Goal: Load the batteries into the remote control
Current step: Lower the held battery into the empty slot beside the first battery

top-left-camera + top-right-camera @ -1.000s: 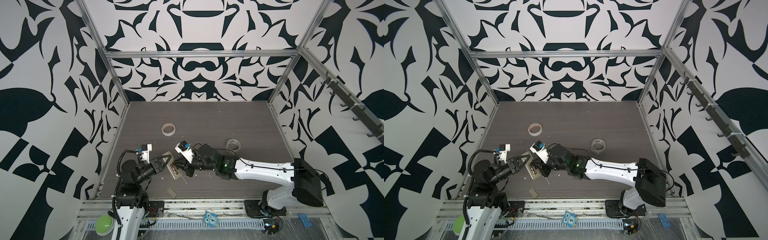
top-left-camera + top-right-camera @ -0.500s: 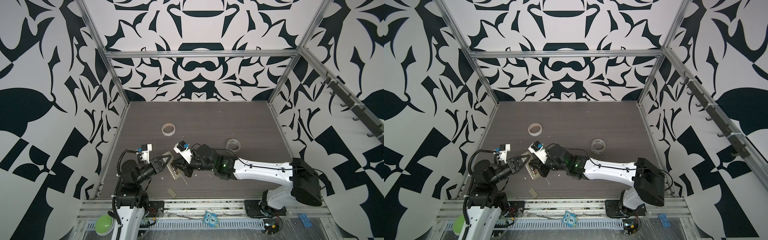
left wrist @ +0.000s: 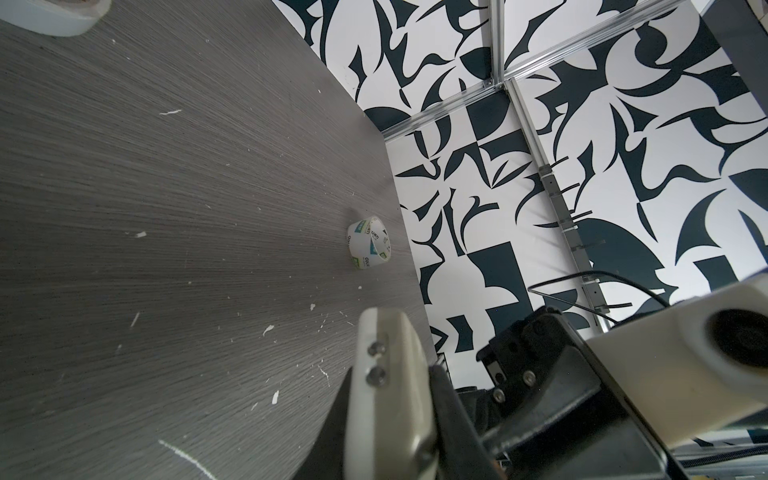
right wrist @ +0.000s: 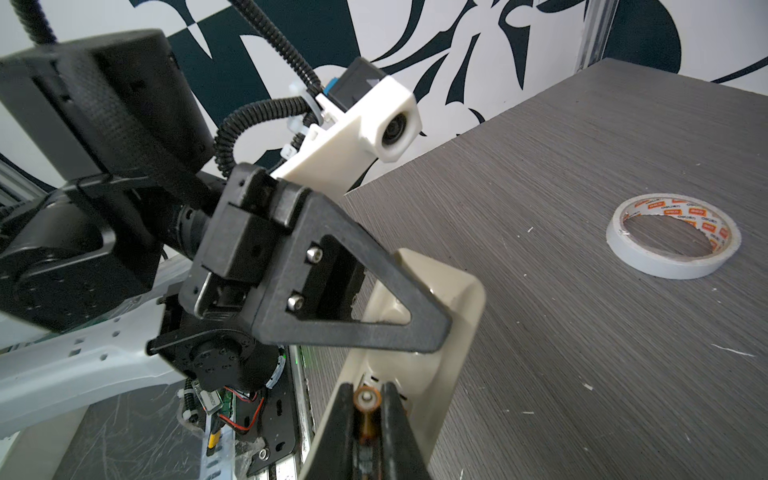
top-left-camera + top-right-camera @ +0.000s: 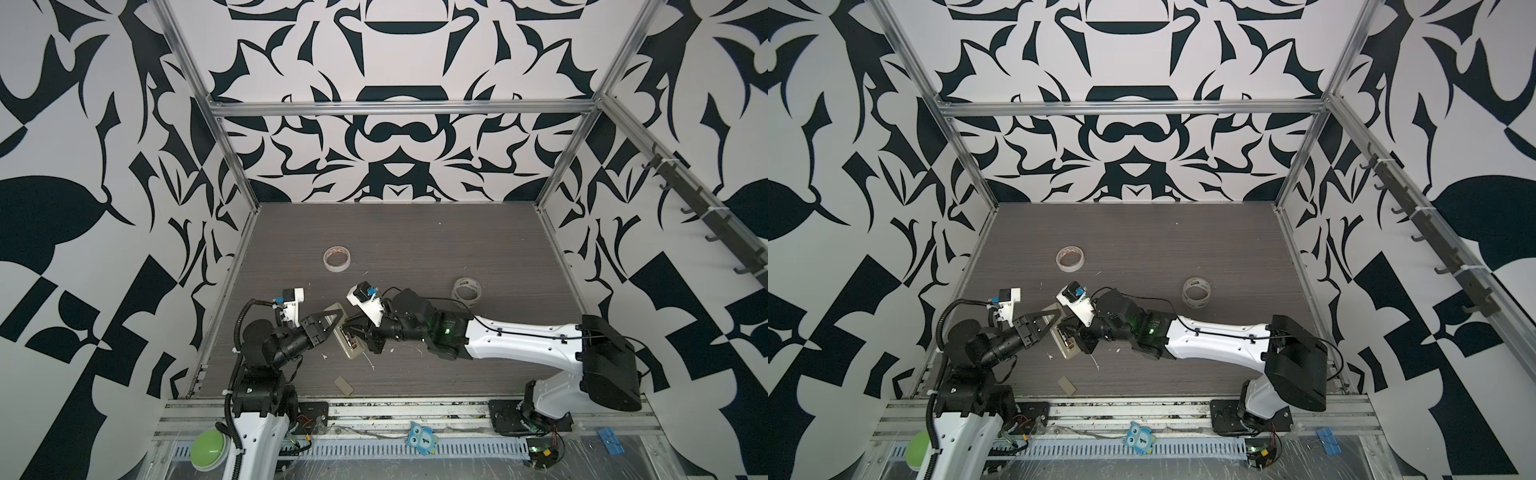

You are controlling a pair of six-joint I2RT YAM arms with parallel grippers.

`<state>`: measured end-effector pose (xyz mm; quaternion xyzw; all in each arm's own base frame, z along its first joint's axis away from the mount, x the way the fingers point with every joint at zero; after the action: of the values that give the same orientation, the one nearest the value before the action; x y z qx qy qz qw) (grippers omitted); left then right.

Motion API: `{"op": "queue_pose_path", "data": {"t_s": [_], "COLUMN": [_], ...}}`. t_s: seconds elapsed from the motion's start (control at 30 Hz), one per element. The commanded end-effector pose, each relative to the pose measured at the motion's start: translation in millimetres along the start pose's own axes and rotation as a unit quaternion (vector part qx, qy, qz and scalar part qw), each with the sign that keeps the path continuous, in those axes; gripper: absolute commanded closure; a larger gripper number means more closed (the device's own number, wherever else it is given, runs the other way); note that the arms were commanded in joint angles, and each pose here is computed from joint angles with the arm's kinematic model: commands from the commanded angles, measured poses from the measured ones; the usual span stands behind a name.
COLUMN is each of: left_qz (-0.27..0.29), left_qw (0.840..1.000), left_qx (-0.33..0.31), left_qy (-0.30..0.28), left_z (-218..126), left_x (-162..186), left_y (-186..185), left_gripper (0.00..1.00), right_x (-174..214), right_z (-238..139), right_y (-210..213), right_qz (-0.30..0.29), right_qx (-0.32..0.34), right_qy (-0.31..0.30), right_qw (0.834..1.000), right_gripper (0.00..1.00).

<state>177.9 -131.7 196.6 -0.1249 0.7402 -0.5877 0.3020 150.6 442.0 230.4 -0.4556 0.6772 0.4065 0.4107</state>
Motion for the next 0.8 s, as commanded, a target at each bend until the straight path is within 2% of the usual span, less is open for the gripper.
{"op": "queue_pose_path", "data": {"t_s": [0.0, 0.77], "left_qz": [0.018, 0.016], "left_qw": [1.0, 1.0], "left_qx": [0.01, 0.011], "left_qy": [-0.002, -0.004], "left_z": [-2.1, -2.7], "left_x": [-2.0, -1.7], "left_y": [-12.0, -12.4], "left_gripper": [1.0, 1.0], "right_x": [-24.7, -9.7], "right_z": [-1.4, 5.9], "right_y": [3.5, -3.6], "right_qz": [-0.008, 0.003], "right_qx": [0.0, 0.013], "right_qy": [-0.04, -0.024], "right_qw": [0.999, 1.0], "right_gripper": [1.0, 1.0]}}
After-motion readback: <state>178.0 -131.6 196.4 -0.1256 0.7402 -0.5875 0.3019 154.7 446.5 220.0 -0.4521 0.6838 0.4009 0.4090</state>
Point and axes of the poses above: each gripper's point midway between its finger pads, its own z axis out along the fingers, its own y axis along the line the jaws close on, x = y × z, the point moved 1 cm from there along -z, back along the fingers, and after that the axes turned 8 degrees about -z, right-handed, at the moved point
